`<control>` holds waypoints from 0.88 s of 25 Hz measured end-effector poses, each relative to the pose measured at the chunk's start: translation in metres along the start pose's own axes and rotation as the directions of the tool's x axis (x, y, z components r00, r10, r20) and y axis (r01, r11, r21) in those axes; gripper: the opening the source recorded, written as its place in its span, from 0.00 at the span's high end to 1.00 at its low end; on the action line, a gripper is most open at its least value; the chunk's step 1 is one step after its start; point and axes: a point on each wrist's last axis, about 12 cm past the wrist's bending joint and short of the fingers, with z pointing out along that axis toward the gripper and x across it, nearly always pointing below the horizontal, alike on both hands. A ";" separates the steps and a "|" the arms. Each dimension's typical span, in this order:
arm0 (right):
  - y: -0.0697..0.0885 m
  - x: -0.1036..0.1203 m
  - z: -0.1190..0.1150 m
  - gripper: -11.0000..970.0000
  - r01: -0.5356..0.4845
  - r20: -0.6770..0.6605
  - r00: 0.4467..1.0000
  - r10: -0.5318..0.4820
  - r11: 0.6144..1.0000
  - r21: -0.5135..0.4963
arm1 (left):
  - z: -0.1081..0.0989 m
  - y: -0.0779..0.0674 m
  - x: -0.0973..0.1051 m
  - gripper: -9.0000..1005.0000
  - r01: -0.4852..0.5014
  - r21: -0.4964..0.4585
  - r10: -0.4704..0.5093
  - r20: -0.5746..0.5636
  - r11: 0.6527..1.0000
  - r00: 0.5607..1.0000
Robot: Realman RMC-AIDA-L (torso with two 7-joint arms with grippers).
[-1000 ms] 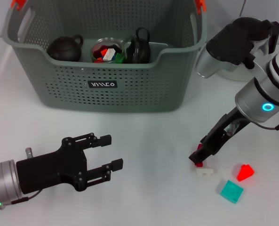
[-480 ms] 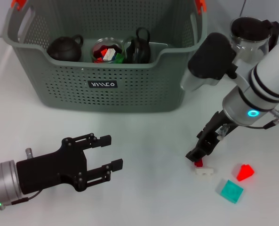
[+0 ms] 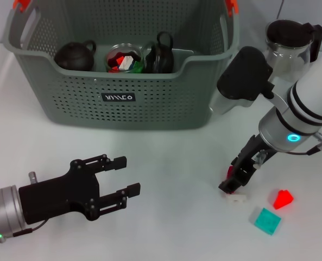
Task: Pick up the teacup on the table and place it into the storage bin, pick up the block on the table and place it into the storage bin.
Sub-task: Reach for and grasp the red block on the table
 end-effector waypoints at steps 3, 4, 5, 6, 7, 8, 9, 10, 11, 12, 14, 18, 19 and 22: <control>0.001 0.002 0.002 0.27 0.007 -0.015 1.000 -0.007 1.000 -0.001 | 0.000 0.000 0.000 0.35 0.000 -0.002 0.000 -0.001 1.000 1.000; 0.002 0.002 0.002 0.27 0.006 -0.018 1.000 -0.006 1.000 -0.002 | 0.000 0.000 0.000 0.35 0.000 -0.003 0.000 0.000 1.000 1.000; 0.001 0.003 0.002 0.27 0.004 -0.020 1.000 -0.004 1.000 -0.002 | 0.000 0.000 0.000 0.35 0.000 -0.004 0.000 0.000 1.000 1.000; 0.001 0.004 0.002 0.27 0.003 -0.020 1.000 -0.003 1.000 -0.002 | 0.000 0.000 0.000 0.35 0.000 -0.004 0.000 0.000 1.000 1.000; 0.001 0.004 0.002 0.27 0.001 -0.020 1.000 -0.001 1.000 -0.002 | 0.000 0.000 0.000 0.35 0.000 -0.004 0.000 0.000 1.000 1.000; 0.000 0.005 0.002 0.27 -0.003 -0.019 1.000 0.003 1.000 -0.001 | 0.000 0.000 0.000 0.35 0.000 -0.004 0.000 0.000 1.000 1.000; 0.000 0.005 0.002 0.27 -0.006 -0.016 1.000 0.006 1.000 0.002 | 0.000 0.000 0.000 0.35 0.000 -0.005 0.000 0.000 1.000 1.000; -0.001 0.006 0.002 0.27 -0.008 -0.013 1.000 0.008 1.000 0.004 | 0.000 0.000 0.000 0.35 0.001 -0.005 -0.001 0.000 1.000 1.000; -0.001 0.005 0.002 0.27 -0.009 -0.008 1.000 0.009 1.000 0.007 | 0.000 0.000 0.000 0.35 0.001 -0.006 -0.001 0.000 1.000 1.000; -0.001 0.005 0.002 0.27 -0.009 -0.004 1.000 0.009 1.000 0.010 | -0.001 0.000 0.000 0.35 0.001 -0.006 -0.001 -0.001 1.000 1.000; -0.001 0.004 0.003 0.27 -0.010 0.001 1.000 0.010 1.000 0.014 | -0.001 0.000 0.001 0.35 0.002 -0.007 -0.002 -0.001 1.000 1.000; -0.001 0.004 0.007 0.27 -0.014 -0.003 1.000 0.014 1.000 0.022 | -0.001 0.000 0.001 0.35 0.002 -0.010 -0.002 -0.003 1.000 1.000; -0.001 0.005 0.008 0.27 -0.015 -0.003 1.000 0.015 1.000 0.023 | -0.001 0.001 0.001 0.35 0.002 -0.013 -0.002 -0.005 1.000 1.000; -0.001 0.005 0.009 0.28 -0.019 -0.002 1.000 0.019 0.999 0.026 | -0.001 0.001 0.002 0.35 0.004 -0.019 -0.004 -0.009 1.000 1.000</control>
